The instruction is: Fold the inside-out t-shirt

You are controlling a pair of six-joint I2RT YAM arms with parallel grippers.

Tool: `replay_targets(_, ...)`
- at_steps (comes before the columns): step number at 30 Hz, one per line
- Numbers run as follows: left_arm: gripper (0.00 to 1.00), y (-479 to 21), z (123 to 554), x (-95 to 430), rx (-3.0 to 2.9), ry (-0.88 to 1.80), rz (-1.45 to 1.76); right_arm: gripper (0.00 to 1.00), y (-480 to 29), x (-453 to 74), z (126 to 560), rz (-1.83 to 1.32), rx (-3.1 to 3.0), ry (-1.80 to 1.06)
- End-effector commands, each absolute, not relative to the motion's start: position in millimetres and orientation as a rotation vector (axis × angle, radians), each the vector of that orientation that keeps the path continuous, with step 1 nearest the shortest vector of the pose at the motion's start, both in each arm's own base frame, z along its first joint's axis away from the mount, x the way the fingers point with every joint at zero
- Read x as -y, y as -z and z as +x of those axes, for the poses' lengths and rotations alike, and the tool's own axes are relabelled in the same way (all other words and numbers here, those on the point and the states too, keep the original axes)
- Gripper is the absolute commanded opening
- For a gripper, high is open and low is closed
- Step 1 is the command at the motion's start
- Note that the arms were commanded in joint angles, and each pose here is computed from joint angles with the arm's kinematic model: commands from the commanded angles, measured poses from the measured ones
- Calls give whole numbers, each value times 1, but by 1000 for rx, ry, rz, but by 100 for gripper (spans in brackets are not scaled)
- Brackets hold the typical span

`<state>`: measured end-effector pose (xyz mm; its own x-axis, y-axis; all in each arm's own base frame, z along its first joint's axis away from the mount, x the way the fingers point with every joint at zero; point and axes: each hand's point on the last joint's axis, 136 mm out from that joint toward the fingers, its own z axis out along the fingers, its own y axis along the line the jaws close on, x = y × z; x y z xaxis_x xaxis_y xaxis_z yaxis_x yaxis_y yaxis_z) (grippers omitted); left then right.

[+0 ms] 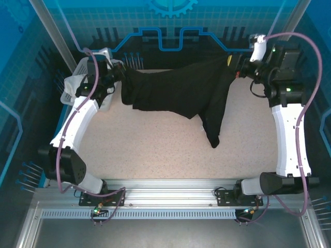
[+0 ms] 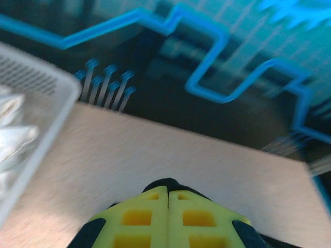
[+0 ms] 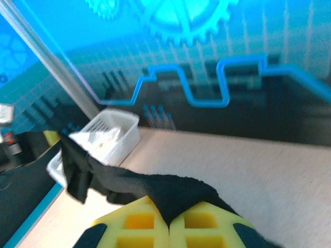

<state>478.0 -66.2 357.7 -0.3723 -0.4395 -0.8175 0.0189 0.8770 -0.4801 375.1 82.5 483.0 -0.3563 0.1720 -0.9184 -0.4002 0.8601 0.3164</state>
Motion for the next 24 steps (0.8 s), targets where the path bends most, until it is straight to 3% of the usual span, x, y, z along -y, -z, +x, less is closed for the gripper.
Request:
replay_targets(1, 0, -435, 472, 112, -1752, 734, -175, 0, -530, -65, 375, -176, -1734, -419)
replay_targets(4, 0, -456, 482, 138, -1747, 820, -108, 0, -565, -71, 362, -224, -1636, -404)
replay_targets(7, 0, -456, 498, 128, -1747, 800, -138, 0, -581, -99, 345, -332, -1567, -416)
replay_targets(10, 0, -432, 524, 80, -1771, 713, -284, 0, -564, -142, 333, -463, -1572, -468)
replay_targets(14, 0, -369, 556, 24, -1870, 577, -433, 0, -507, -212, 330, -631, -1638, -625)
replay_targets(15, 8, -349, 562, 14, -1912, 541, -456, 0, -487, -232, 331, -672, -1670, -672)
replay_targets(18, 45, -292, 563, -10, -2054, 444, -533, 0, -418, -287, 341, -766, -1828, -773)
replay_targets(21, 59, -263, 539, -23, -2102, 356, -578, 0, -335, -349, 341, -864, -2009, -910)
replay_targets(24, 67, -262, 499, -24, -2068, 348, -594, 0, -254, -410, 321, -989, -2176, -1035)
